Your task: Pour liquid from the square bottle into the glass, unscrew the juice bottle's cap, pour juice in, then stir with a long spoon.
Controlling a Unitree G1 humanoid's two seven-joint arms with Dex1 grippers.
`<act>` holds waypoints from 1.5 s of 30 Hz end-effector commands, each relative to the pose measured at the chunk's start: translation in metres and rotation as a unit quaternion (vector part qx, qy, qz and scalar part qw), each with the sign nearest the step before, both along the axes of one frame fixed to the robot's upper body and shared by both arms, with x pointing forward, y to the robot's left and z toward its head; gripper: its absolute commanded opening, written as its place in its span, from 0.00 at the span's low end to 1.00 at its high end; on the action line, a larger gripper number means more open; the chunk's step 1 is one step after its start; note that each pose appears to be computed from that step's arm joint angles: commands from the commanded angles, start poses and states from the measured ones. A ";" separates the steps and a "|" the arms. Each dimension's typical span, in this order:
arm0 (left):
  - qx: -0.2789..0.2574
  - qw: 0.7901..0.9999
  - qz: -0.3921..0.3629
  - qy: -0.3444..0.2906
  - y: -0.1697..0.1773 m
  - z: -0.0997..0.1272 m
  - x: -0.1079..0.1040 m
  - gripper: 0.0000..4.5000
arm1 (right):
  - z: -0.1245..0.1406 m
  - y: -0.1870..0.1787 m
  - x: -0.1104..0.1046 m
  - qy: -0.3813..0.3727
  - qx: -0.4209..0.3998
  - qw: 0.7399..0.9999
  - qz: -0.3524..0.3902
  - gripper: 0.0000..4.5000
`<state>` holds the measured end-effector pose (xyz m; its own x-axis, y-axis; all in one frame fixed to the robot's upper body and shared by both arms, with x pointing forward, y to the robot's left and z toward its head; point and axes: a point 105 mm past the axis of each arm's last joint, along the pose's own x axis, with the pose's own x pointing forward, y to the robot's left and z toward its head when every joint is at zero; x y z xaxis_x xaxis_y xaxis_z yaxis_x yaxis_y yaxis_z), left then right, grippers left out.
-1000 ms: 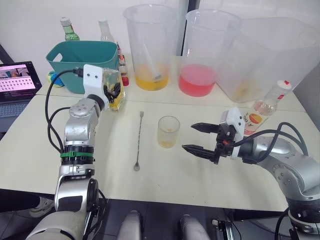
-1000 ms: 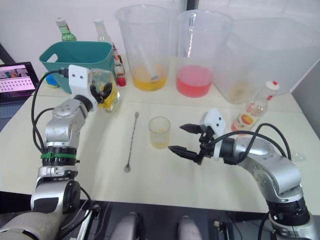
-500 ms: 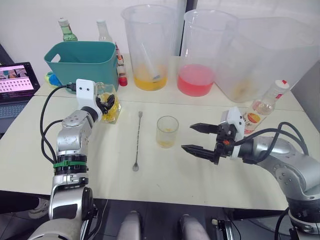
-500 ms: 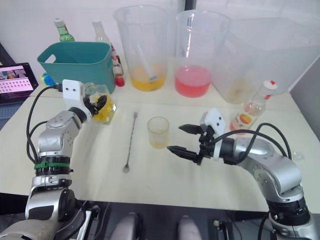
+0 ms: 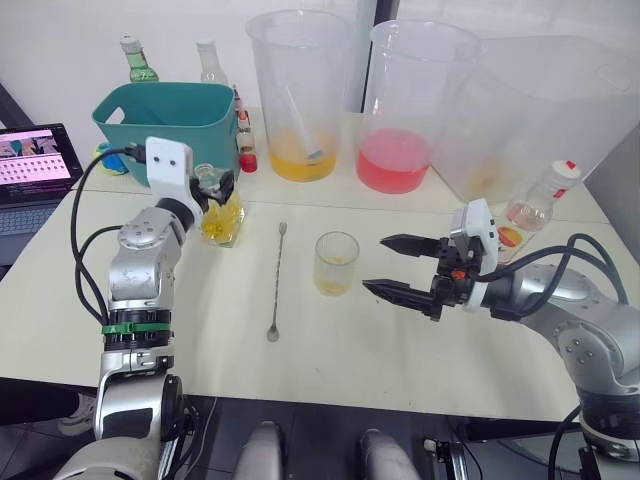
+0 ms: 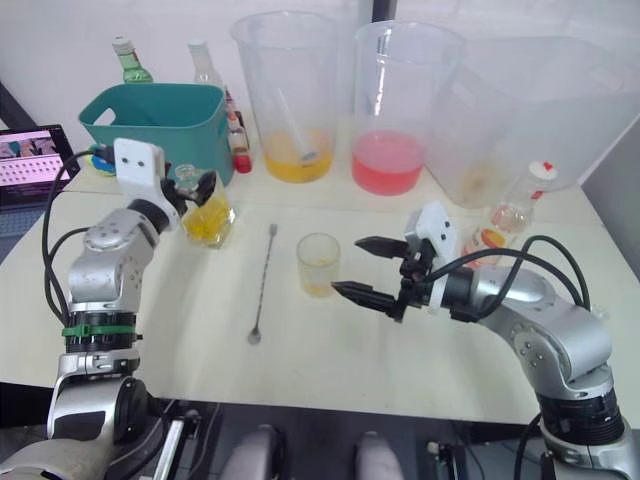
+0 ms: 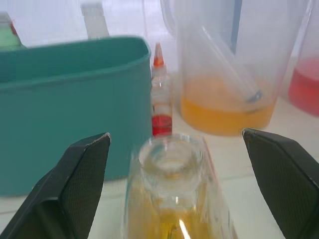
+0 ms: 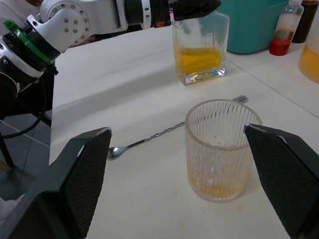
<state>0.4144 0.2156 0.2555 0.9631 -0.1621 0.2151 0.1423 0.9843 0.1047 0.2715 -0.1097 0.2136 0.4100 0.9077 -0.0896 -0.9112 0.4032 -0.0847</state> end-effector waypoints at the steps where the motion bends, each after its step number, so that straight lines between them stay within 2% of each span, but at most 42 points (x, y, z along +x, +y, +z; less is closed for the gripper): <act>1: -0.014 0.995 -0.018 -0.095 -0.004 0.062 -0.014 1.00 | 0.015 -0.002 -0.002 -0.024 0.003 1.000 0.006 1.00; 4: -0.025 0.985 -0.089 -0.143 -0.019 0.101 -0.027 1.00 | 0.019 -0.004 -0.001 -0.028 0.005 1.000 0.006 1.00; 7: -0.033 0.972 -0.185 -0.143 -0.039 0.115 -0.039 1.00 | 0.023 -0.006 -0.001 -0.030 0.008 0.999 0.006 1.00; 8: -0.024 0.958 -0.257 -0.127 -0.055 0.112 -0.052 1.00 | 0.026 -0.008 -0.002 -0.031 0.010 0.999 0.005 1.00; 10: -0.002 0.937 -0.335 -0.103 -0.071 0.103 -0.070 1.00 | 0.028 -0.011 -0.002 -0.033 0.013 0.999 0.003 1.00; 13: -0.012 0.929 -0.364 -0.065 -0.069 0.088 -0.076 1.00 | 0.028 -0.015 -0.003 -0.032 0.012 0.999 -0.001 1.00; 16: 0.034 0.908 -0.417 -0.022 -0.081 0.061 -0.092 1.00 | 0.026 -0.018 -0.005 -0.026 0.012 1.000 -0.007 1.00; 19: 0.034 0.906 -0.422 -0.001 -0.081 0.043 -0.096 1.00 | 0.023 -0.023 -0.008 -0.020 0.019 0.999 -0.019 1.00; 21: 0.053 0.903 -0.424 0.039 -0.074 0.019 -0.100 1.00 | 0.018 -0.030 -0.012 -0.012 0.025 0.999 -0.040 1.00; 23: 0.068 0.920 -0.384 0.043 -0.062 0.007 -0.097 1.00 | 0.014 -0.037 -0.014 -0.005 0.028 0.998 -0.062 1.00; 27: 0.037 0.918 -0.389 0.067 -0.045 -0.011 -0.099 1.00 | 0.003 -0.049 -0.020 0.004 0.030 0.993 -0.114 1.00; 29: 0.023 0.911 -0.406 0.075 -0.043 -0.015 -0.098 1.00 | -0.003 -0.061 -0.017 0.000 0.026 0.986 -0.164 1.00; 30: 0.027 0.908 -0.410 0.084 -0.044 -0.020 -0.097 1.00 | -0.005 -0.067 -0.015 -0.011 0.021 0.982 -0.189 1.00; 32: 0.075 0.904 -0.411 0.090 -0.044 -0.033 -0.093 1.00 | -0.014 -0.075 -0.014 -0.013 0.013 0.975 -0.222 1.00; 35: 0.046 0.892 -0.443 0.076 -0.046 -0.029 -0.094 1.00 | -0.030 -0.082 -0.017 0.016 0.019 0.968 -0.250 1.00; 38: 0.069 0.875 -0.473 0.081 -0.049 -0.034 -0.096 1.00 | -0.044 -0.092 -0.026 0.035 0.027 0.957 -0.286 1.00; 41: 0.064 0.854 -0.509 0.087 -0.056 -0.036 -0.100 1.00 | -0.057 -0.098 -0.038 0.056 0.023 0.949 -0.308 1.00; 45: 0.059 0.829 -0.547 0.096 -0.064 -0.038 -0.105 1.00 | -0.060 -0.104 -0.049 0.055 0.031 0.937 -0.345 1.00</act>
<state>0.3143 0.1578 0.2076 0.3001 -0.9537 -0.0210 0.9533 0.2990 0.0435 0.2265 -0.2109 0.1376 0.8637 0.4692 -0.1841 -0.4598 0.8831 0.0935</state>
